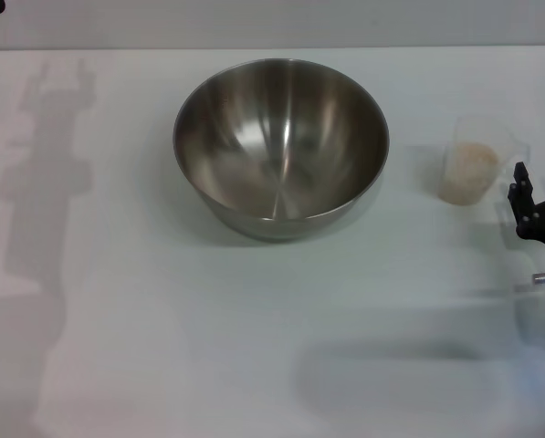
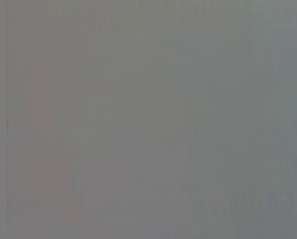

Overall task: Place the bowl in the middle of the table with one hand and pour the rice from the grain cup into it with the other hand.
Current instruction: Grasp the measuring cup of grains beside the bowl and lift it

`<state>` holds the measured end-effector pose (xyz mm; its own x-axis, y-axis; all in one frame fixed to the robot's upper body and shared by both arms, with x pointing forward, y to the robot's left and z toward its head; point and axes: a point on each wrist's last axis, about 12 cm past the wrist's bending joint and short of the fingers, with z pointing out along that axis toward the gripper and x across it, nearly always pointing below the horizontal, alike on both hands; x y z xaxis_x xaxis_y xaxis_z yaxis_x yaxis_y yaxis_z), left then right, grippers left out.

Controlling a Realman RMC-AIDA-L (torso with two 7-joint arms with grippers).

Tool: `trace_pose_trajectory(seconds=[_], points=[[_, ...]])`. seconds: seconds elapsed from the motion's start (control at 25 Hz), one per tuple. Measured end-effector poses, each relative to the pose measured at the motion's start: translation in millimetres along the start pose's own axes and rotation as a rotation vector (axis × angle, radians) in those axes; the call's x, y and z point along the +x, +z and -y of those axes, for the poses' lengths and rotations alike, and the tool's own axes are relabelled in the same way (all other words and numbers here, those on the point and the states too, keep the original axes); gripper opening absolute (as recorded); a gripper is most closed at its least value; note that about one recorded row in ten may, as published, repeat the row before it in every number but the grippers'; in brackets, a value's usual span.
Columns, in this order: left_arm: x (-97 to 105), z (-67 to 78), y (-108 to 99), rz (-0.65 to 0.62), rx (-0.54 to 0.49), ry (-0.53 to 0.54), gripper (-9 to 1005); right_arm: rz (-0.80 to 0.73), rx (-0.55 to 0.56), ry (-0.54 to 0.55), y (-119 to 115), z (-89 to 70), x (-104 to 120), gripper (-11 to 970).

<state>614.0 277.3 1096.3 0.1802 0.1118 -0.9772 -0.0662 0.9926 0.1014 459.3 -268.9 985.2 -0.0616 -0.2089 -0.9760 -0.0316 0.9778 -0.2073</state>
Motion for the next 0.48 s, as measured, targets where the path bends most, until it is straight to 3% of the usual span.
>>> trace_pose_trajectory(seconds=[0.48], points=[[-1.0, 0.4, 1.1, 0.004, 0.000, 0.003, 518, -0.003, 0.002, -0.001, 2.0, 0.3, -0.2, 544]])
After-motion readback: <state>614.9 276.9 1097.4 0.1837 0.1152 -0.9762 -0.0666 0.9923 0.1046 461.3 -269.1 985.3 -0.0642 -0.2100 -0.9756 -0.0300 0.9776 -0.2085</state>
